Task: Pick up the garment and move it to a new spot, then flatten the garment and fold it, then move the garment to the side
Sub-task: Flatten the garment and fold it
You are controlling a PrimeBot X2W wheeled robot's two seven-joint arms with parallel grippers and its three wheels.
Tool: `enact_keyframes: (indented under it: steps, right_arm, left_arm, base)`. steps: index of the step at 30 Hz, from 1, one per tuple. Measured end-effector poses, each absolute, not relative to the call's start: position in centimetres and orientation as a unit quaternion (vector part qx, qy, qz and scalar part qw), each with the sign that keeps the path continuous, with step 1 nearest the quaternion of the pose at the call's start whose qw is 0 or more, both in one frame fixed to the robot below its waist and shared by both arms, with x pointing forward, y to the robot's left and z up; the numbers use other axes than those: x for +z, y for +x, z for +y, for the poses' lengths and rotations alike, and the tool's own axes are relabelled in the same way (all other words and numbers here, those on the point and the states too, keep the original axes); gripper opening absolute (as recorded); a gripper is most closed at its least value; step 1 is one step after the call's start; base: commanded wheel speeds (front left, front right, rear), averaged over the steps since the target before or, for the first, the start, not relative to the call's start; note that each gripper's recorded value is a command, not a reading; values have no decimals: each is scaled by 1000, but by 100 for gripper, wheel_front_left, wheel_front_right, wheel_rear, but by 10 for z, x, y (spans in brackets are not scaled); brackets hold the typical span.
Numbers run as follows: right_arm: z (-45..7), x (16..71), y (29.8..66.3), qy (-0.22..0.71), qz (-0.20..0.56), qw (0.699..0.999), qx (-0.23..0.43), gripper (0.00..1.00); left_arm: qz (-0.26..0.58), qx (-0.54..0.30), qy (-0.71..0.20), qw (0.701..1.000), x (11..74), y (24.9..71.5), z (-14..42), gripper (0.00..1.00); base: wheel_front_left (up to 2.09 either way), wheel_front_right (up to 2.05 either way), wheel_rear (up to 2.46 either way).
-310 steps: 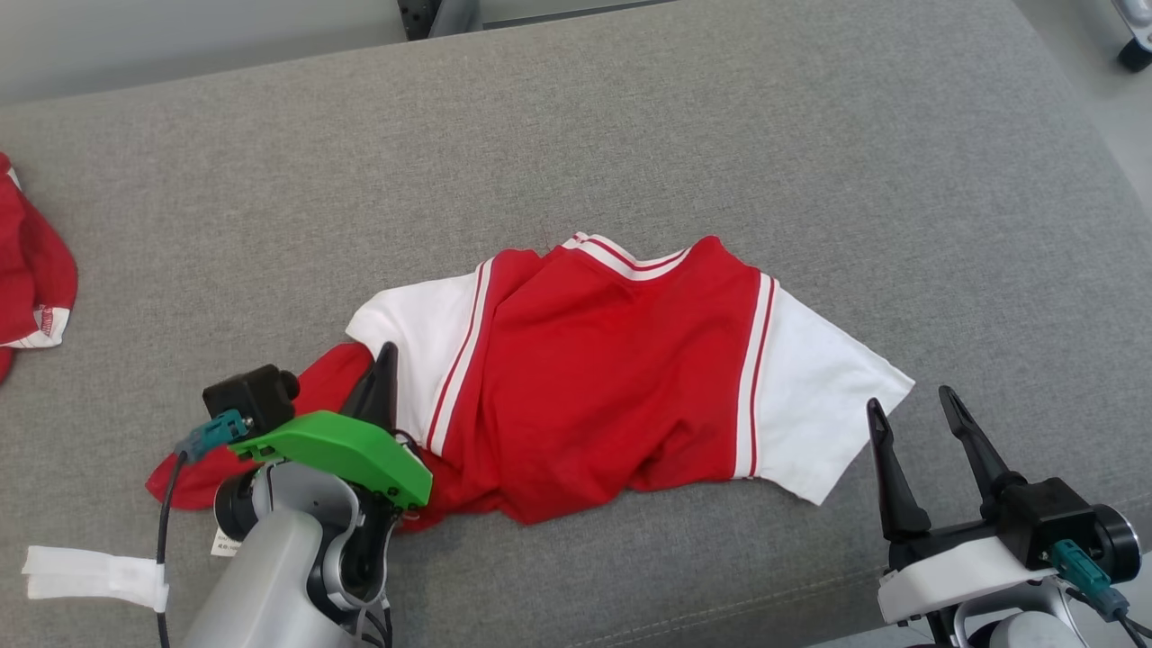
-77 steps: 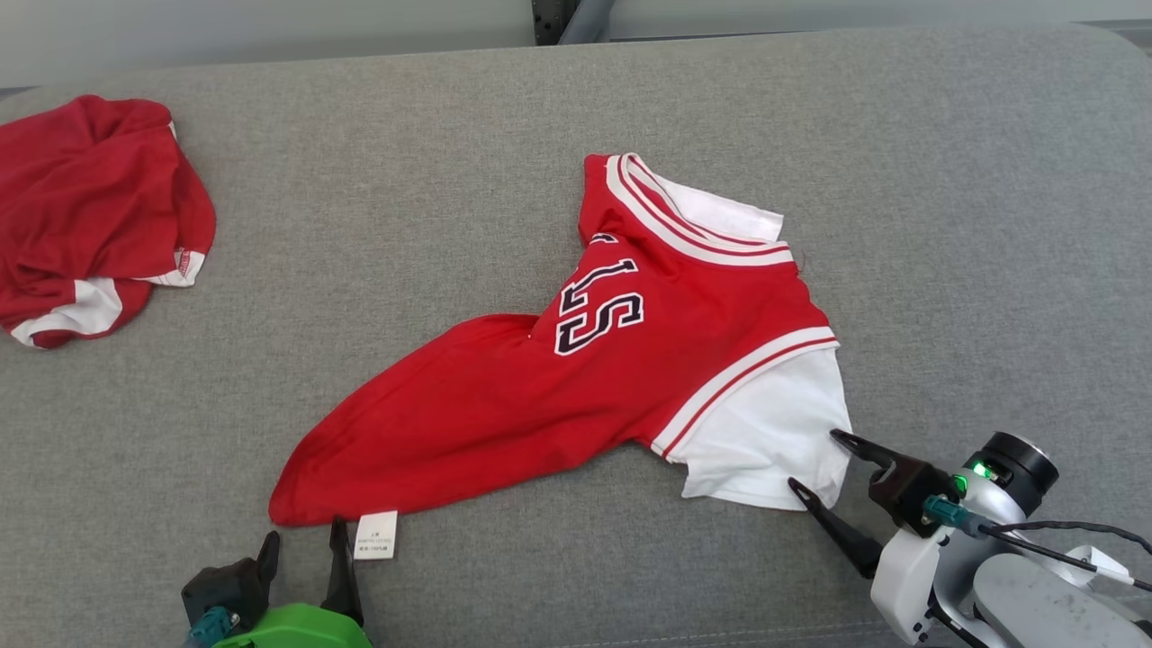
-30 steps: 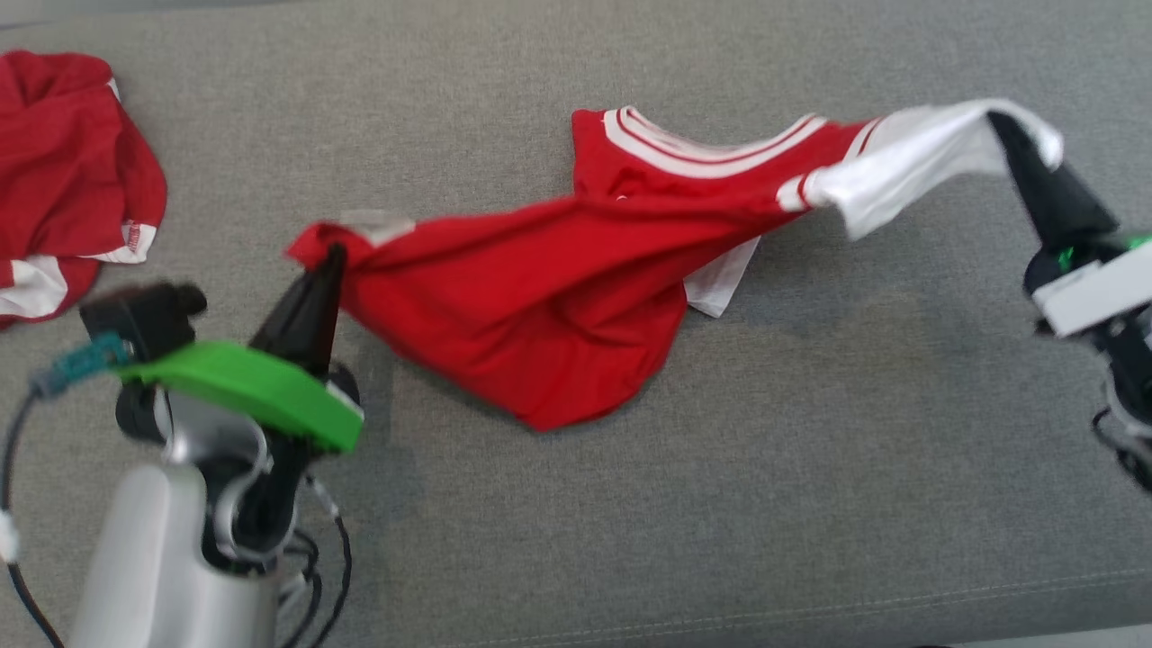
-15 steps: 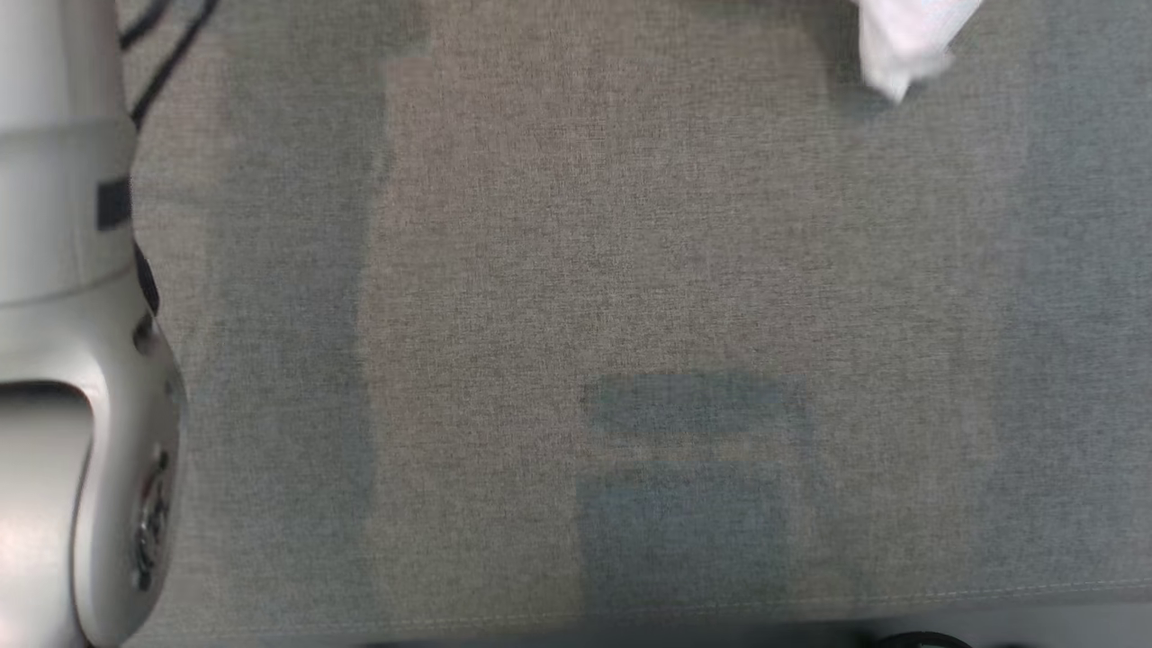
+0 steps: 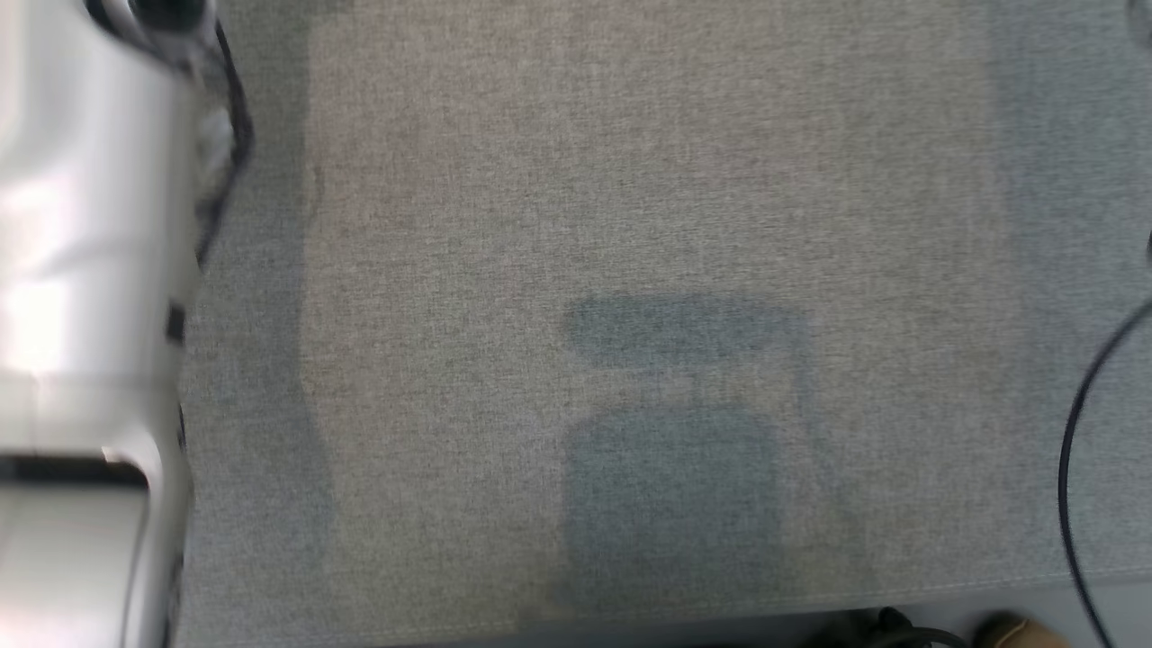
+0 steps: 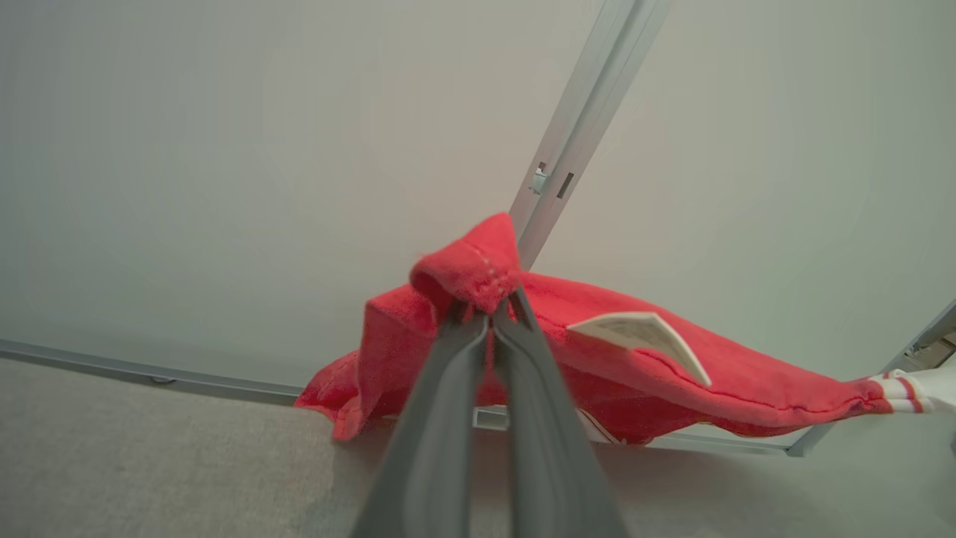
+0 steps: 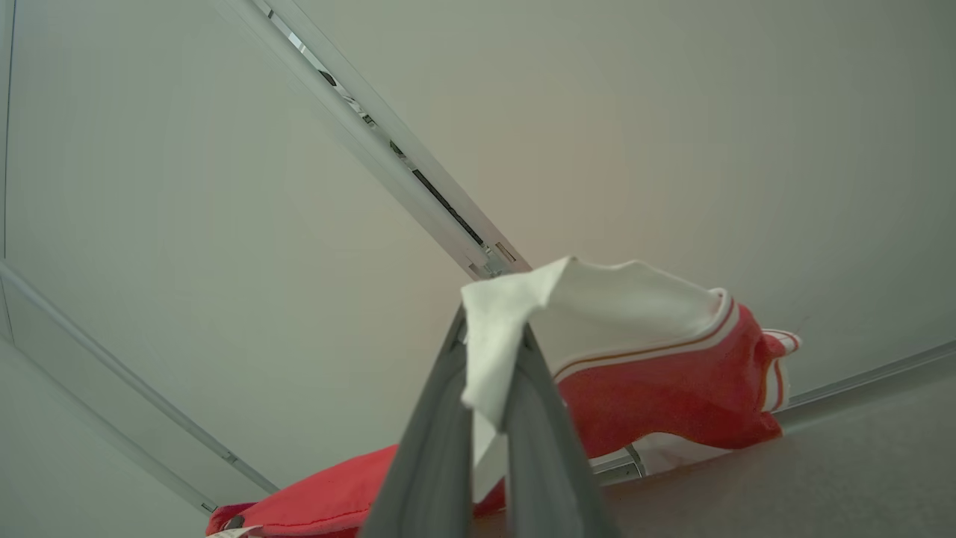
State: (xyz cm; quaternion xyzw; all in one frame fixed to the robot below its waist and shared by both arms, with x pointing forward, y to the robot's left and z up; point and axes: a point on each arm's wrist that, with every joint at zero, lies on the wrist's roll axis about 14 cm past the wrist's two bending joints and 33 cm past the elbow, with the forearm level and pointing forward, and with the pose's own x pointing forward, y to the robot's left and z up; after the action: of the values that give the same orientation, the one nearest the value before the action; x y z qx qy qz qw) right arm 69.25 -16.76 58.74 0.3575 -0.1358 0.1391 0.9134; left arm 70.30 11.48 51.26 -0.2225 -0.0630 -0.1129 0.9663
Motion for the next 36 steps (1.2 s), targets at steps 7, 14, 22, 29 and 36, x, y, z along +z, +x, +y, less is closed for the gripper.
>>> enact_keyframes:
  steps: [7,14,22,29,36]
  right_arm:
    - [-179,457,560,373,51,920,108,0]
    - [-195,423,436,378,142,912,70,0]
    - [-224,404,340,378,197,905,1,0]
    - [-230,442,358,401,141,905,17,0]
    - [-216,465,428,370,131,916,86,0]
  left_arm:
    - [63,-75,-250,963,411,595,144,0]
    - [108,-37,-277,954,387,484,161,0]
    - [197,20,-307,931,357,357,140,0]
    - [202,-22,-315,927,388,362,109,0]
    - [206,-48,-312,926,421,426,115,0]
  base:
    - [0,0,0]
    - [0,0,0]
    - [0,0,0]
    - [0,0,0]
    - [0,0,0]
